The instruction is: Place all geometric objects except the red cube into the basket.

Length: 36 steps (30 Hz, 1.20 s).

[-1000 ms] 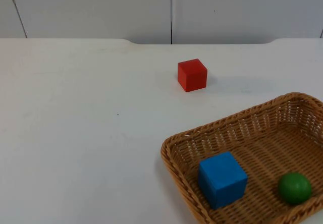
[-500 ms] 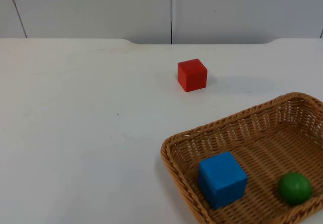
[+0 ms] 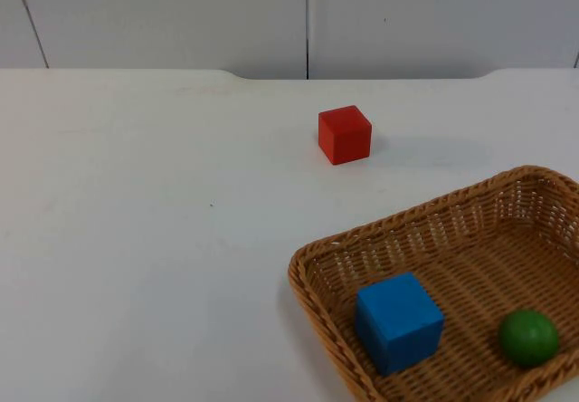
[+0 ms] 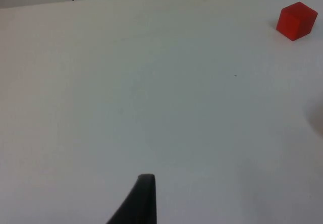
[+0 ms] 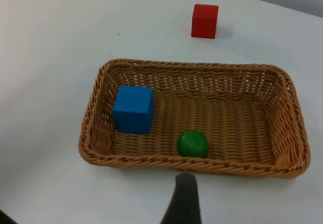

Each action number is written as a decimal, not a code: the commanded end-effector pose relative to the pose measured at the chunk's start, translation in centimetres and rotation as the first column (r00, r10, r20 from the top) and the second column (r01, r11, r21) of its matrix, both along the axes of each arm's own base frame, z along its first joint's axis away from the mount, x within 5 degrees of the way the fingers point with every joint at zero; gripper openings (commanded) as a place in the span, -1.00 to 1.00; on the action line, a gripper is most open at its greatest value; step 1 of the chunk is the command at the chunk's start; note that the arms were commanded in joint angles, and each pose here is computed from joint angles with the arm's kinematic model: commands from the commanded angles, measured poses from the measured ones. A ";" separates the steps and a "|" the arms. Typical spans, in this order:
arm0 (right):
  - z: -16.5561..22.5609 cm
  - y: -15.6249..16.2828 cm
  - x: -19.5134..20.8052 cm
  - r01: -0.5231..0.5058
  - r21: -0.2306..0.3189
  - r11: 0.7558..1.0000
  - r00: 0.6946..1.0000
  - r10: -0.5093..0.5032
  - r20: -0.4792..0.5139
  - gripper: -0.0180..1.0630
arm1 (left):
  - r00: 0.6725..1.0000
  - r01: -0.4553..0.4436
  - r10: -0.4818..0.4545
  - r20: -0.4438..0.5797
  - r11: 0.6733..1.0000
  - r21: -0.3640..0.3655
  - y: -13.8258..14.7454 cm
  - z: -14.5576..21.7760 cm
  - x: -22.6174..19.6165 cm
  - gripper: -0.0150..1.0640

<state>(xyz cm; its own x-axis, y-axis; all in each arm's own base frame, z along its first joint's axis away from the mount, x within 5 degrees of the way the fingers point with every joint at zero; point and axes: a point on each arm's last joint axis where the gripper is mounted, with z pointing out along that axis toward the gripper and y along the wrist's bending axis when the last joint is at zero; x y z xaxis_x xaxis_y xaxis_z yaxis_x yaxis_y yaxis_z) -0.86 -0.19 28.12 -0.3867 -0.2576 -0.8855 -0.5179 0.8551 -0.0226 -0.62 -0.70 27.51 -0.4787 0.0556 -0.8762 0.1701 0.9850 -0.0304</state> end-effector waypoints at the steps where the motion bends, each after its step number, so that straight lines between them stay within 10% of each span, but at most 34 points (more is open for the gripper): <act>1: -0.1 0.0 0.1 -0.005 -0.001 1.000 1.000 0.005 0.011 0.25 | 1.000 -0.010 0.010 0.010 1.000 -0.005 0.0 0.0 0.0 0.97; 13: -0.1 0.0 0.1 -0.006 -0.001 1.000 1.000 0.006 0.010 0.37 | 1.000 -0.010 0.010 0.010 1.000 -0.005 0.0 0.0 0.0 0.97; 18: -0.1 0.0 0.1 -0.005 -0.002 1.000 1.000 0.005 0.011 0.98 | 1.000 -0.010 0.010 0.010 1.000 -0.005 0.0 0.0 0.0 0.97; 36: -0.1 -0.2 0.2 0.034 0.014 0.999 0.999 -0.034 0.001 0.98 | 1.000 -0.010 0.010 0.010 1.000 -0.005 0.0 0.0 0.0 0.97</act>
<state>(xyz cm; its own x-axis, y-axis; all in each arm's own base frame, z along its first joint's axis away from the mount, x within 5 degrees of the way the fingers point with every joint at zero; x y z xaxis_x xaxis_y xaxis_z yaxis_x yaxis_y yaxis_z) -0.77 -0.35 28.11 -0.4011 -0.2344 -0.8855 -0.4914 0.8709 -0.0080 -0.62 -0.67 27.51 -0.4792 0.0537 -0.8761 0.1661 0.9856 -0.0304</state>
